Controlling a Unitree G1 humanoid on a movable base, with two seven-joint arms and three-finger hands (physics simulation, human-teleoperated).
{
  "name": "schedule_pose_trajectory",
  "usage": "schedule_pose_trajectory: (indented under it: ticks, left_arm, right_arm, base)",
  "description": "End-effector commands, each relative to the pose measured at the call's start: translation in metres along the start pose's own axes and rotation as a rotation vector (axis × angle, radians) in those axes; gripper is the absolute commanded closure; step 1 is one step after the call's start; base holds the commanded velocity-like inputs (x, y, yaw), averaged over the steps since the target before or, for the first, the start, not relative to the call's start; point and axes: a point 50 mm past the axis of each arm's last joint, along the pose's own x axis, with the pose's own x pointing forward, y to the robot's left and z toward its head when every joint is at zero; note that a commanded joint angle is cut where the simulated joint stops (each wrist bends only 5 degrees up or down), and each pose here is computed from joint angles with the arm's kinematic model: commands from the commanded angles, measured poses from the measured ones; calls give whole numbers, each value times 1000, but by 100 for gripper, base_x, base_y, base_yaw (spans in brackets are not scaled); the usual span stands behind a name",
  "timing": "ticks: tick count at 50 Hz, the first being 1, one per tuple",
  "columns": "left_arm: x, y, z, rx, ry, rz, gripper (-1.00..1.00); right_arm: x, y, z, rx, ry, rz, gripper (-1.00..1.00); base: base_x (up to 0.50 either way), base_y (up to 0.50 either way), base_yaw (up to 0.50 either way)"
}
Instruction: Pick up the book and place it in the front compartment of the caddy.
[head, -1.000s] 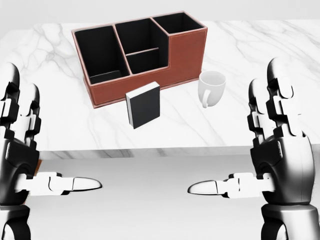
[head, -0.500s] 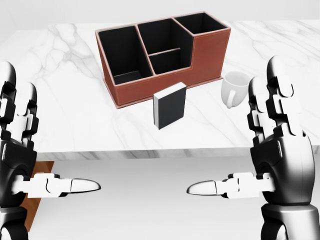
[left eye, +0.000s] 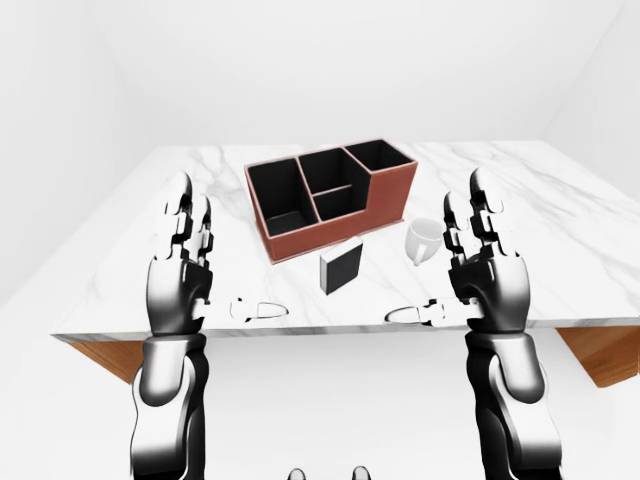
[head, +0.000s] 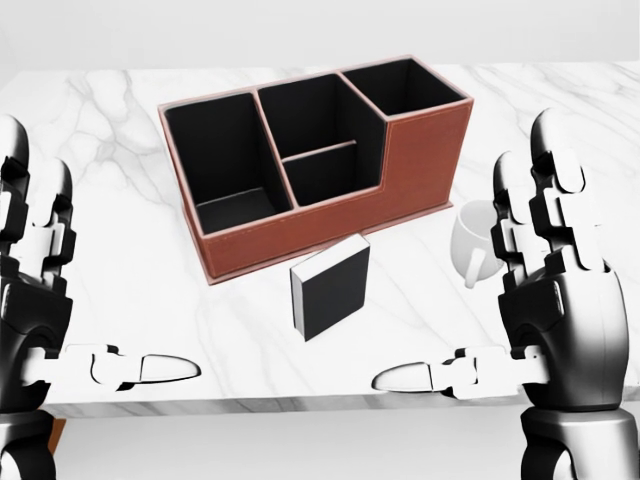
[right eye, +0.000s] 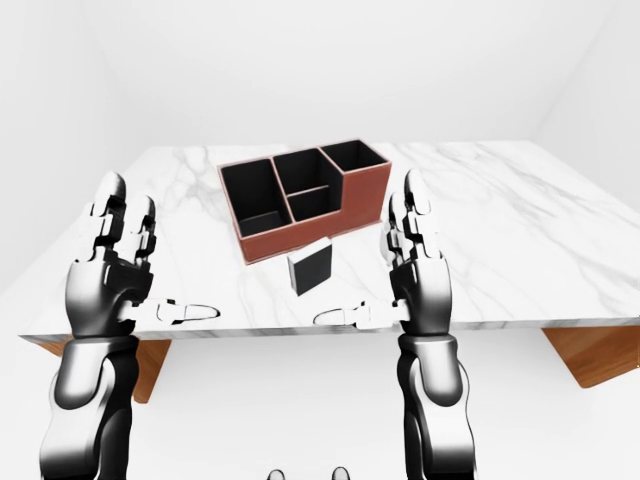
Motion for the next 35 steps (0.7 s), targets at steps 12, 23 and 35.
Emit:
schedule_pose_trajectory:
  ticks: [12,23,35]
  left_arm:
    - [1,0,3,-2,-14,-1,-100]
    - [0,0,4,-2,-17,-1,-100]
    - [1,-1,2,-3,-12,-3,-100]
  right_arm:
    - [-1,0,-2,3,11,3,-100]
    - [-1,2,-3,-35,19,6,-100]
    - [0,1,-3,-18,12,3,-100]
  base:
    - [37,-3,0]
    - [0,28,0]
    - [0,0,0]
